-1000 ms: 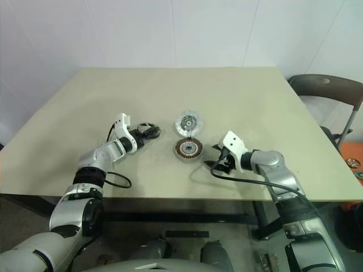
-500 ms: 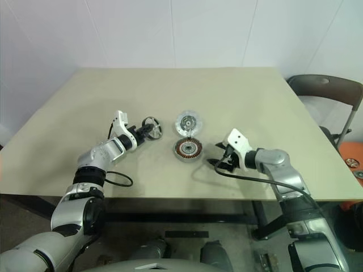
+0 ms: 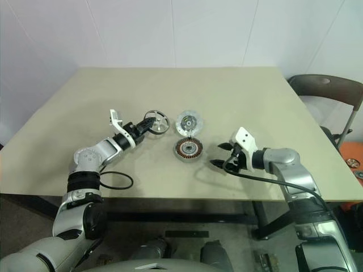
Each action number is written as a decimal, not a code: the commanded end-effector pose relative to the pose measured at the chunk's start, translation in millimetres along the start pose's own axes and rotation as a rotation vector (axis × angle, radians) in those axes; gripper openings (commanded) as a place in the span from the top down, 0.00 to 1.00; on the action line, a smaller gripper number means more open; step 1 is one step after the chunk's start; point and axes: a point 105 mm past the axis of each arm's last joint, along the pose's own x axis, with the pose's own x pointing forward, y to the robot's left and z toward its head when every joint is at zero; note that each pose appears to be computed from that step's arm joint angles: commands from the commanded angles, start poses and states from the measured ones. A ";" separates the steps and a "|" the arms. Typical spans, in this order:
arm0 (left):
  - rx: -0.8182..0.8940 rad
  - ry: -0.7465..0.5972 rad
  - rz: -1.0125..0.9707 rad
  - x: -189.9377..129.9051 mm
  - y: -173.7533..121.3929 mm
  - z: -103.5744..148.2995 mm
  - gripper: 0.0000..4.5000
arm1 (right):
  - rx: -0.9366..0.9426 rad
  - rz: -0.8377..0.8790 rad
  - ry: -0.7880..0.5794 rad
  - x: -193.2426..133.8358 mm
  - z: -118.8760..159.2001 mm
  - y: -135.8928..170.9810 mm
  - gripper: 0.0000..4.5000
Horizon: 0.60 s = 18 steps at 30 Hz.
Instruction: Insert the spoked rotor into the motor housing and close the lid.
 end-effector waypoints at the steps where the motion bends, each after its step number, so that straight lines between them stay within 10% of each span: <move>1: -0.053 0.001 -0.097 -0.6 -22.6 2.0 0.90 | -0.049 -0.010 -0.033 -6.9 14.8 -4.5 0.17; 18: -0.246 0.155 -0.170 30.0 -31.7 -48.9 0.90 | -0.047 -0.001 -0.012 -8.7 10.8 0.5 0.17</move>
